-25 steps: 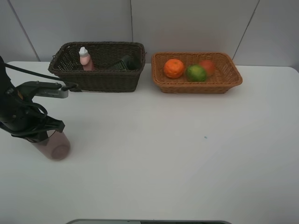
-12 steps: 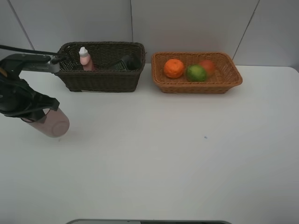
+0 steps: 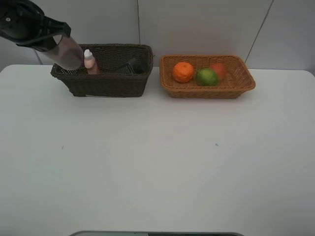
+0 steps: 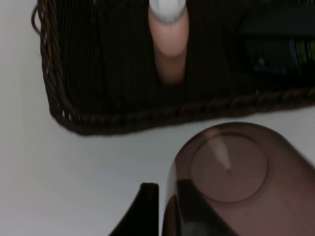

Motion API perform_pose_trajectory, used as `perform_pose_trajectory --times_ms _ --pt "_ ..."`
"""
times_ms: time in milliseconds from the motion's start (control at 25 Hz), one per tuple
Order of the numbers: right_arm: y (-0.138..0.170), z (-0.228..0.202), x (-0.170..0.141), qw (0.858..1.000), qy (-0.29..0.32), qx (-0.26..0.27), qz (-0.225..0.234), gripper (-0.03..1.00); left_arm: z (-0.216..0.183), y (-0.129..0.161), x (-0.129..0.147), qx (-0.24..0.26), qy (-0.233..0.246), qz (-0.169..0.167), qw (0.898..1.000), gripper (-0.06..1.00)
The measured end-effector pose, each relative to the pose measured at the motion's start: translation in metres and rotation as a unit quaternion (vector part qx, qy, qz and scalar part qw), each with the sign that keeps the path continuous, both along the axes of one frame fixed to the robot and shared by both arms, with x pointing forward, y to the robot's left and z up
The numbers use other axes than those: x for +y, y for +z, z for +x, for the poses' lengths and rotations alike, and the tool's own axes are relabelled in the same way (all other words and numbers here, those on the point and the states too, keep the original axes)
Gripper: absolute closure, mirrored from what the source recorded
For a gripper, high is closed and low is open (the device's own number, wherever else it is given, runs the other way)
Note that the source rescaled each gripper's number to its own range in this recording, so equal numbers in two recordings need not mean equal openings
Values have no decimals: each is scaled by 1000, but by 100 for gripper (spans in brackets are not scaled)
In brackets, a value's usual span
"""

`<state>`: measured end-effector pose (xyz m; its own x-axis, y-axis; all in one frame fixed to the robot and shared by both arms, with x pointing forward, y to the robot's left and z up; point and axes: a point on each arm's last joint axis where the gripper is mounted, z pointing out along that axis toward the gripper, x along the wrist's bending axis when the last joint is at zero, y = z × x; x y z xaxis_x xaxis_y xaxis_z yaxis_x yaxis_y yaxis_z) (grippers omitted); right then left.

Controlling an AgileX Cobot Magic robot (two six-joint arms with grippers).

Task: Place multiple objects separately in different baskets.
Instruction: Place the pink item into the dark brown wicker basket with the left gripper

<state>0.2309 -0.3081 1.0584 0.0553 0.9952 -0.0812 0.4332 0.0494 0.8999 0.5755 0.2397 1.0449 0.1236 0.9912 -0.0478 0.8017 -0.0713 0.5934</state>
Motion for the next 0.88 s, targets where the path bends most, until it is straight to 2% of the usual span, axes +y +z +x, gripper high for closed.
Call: perform_pose_trajectory --times_ms 240,560,880 --pt "0 0 0 1000 0 0 0 17 40 -5 -7 -6 0 0 1000 94" --pt "0 0 0 1000 0 0 0 17 71 -41 -24 -9 -15 3 1000 94" --pt "0 0 0 1000 0 0 0 17 83 -77 -38 -7 -35 14 999 94"
